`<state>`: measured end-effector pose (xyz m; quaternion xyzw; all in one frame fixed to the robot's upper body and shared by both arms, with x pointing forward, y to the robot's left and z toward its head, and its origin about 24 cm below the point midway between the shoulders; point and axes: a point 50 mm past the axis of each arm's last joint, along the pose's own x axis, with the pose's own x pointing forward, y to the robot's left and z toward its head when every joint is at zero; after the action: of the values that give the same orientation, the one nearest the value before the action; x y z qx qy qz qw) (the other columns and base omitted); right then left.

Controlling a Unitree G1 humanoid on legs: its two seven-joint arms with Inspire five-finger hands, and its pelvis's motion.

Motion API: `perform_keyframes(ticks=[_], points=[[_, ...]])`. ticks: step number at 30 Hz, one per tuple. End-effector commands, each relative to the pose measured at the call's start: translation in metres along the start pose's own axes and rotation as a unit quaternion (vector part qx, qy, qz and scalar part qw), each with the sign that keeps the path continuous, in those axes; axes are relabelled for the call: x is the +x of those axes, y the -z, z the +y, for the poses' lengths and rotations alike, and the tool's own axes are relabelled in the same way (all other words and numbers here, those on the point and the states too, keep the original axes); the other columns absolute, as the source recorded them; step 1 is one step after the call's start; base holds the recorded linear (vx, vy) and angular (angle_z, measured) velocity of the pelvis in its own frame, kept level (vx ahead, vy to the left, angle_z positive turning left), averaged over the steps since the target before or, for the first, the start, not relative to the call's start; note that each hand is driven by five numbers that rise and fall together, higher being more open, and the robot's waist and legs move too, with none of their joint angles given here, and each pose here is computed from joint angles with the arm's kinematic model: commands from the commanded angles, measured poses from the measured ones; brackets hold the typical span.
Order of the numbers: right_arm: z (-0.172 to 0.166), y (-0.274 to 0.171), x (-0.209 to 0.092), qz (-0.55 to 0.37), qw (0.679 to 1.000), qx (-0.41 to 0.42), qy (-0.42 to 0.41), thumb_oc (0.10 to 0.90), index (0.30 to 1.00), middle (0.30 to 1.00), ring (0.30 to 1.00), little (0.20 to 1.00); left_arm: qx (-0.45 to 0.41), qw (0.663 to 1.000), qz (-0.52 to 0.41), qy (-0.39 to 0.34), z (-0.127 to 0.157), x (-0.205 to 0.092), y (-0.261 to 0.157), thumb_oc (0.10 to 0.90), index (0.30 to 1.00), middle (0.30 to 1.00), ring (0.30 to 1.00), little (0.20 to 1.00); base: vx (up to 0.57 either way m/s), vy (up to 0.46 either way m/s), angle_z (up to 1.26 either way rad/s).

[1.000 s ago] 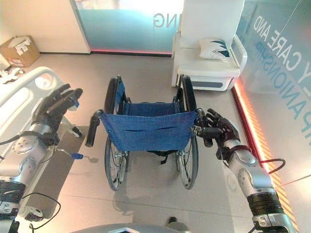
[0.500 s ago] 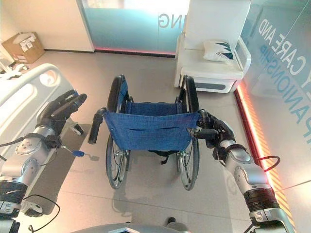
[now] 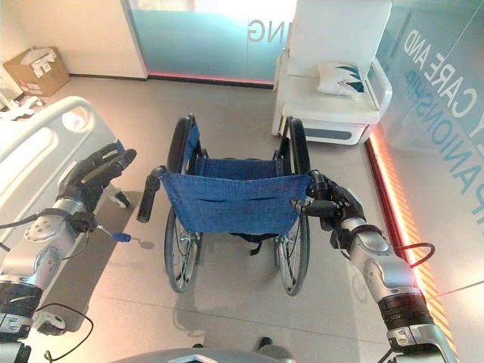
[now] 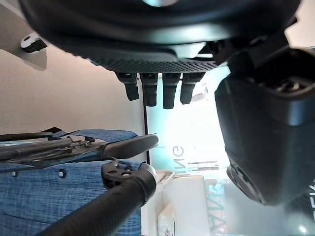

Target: Push the wheelchair next to the bed

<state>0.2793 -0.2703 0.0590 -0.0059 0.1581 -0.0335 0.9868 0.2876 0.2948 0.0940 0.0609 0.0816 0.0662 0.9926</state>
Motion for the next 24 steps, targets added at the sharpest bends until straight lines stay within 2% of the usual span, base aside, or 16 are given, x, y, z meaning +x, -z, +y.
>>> perform_keyframes(ticks=[1, 7, 14, 24], points=[[0.028, -0.062, -0.008, -0.150, 0.985, -0.010, -0.089, 0.400, 0.300, 0.300, 0.300, 0.300, -0.003, 0.997, -0.062, 0.036, -0.003, 0.008, -0.042, 0.800, 0.900, 0.900, 0.900, 0.900, 0.00, 0.000, 0.00], [0.029, -0.066, -0.011, -0.152, 0.984, -0.019, -0.095, 0.400, 0.300, 0.300, 0.300, 0.300, 0.008, 0.996, -0.010, 0.085, -0.005, 0.006, -0.031, 0.800, 0.900, 0.900, 0.900, 0.900, 0.00, 0.000, 0.00], [0.025, -0.065, -0.011, -0.144, 0.986, -0.023, -0.085, 0.400, 0.300, 0.300, 0.300, 0.300, -0.009, 0.981, 0.023, 0.192, -0.012, 0.002, -0.034, 0.800, 0.900, 0.900, 0.900, 0.900, 0.00, -0.001, 0.00], [0.023, -0.065, -0.009, -0.134, 0.987, -0.022, -0.082, 0.400, 0.300, 0.300, 0.300, 0.300, 0.000, 0.966, 0.039, 0.256, -0.020, 0.000, -0.042, 0.800, 0.900, 0.900, 0.900, 0.900, 0.00, 0.000, 0.00]])
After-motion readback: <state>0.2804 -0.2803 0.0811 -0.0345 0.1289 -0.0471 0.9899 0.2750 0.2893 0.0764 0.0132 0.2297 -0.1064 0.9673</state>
